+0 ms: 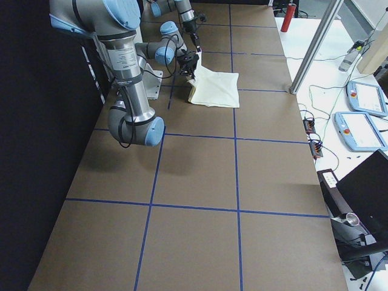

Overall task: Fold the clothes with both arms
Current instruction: 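Lift the near edge with both grippers and fold it toward the far edge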

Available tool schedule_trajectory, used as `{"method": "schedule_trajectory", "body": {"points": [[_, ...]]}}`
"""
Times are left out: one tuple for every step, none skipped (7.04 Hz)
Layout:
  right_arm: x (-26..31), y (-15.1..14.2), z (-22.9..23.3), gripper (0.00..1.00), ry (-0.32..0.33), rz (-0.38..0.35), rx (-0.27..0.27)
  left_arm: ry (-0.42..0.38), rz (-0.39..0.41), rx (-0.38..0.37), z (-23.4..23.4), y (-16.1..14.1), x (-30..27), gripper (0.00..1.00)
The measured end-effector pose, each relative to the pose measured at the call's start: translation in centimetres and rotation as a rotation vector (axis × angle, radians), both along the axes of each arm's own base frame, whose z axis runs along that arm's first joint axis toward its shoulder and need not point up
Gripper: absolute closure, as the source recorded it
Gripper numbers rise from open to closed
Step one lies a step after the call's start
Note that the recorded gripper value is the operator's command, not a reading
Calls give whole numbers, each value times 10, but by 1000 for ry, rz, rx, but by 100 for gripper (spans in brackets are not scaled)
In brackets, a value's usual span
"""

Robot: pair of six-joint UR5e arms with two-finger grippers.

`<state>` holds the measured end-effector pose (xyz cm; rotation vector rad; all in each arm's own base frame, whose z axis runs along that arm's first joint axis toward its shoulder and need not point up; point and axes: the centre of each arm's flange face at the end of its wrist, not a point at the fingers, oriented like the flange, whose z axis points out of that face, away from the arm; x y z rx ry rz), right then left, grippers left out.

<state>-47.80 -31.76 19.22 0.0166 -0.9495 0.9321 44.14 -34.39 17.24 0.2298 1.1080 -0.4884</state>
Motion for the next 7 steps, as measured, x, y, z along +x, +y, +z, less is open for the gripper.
{"method": "schedule_trajectory", "body": {"points": [[-8,-19,8,100,14,13,13,-28,-23,10,2,-23,7,100],[-16,-39,12,100,33,24,20,-56,-43,13,4,-47,18,100],[-26,-56,14,100,52,28,19,-85,-56,15,6,-68,30,100],[-36,-70,16,100,69,27,19,-111,-63,16,8,-84,41,100],[-46,-84,22,100,75,31,21,-131,-67,14,13,-98,53,100],[-58,-100,29,100,78,34,25,-146,-67,16,19,-107,64,100],[-69,-117,34,100,87,32,25,-159,-63,23,26,-114,74,100]]}}
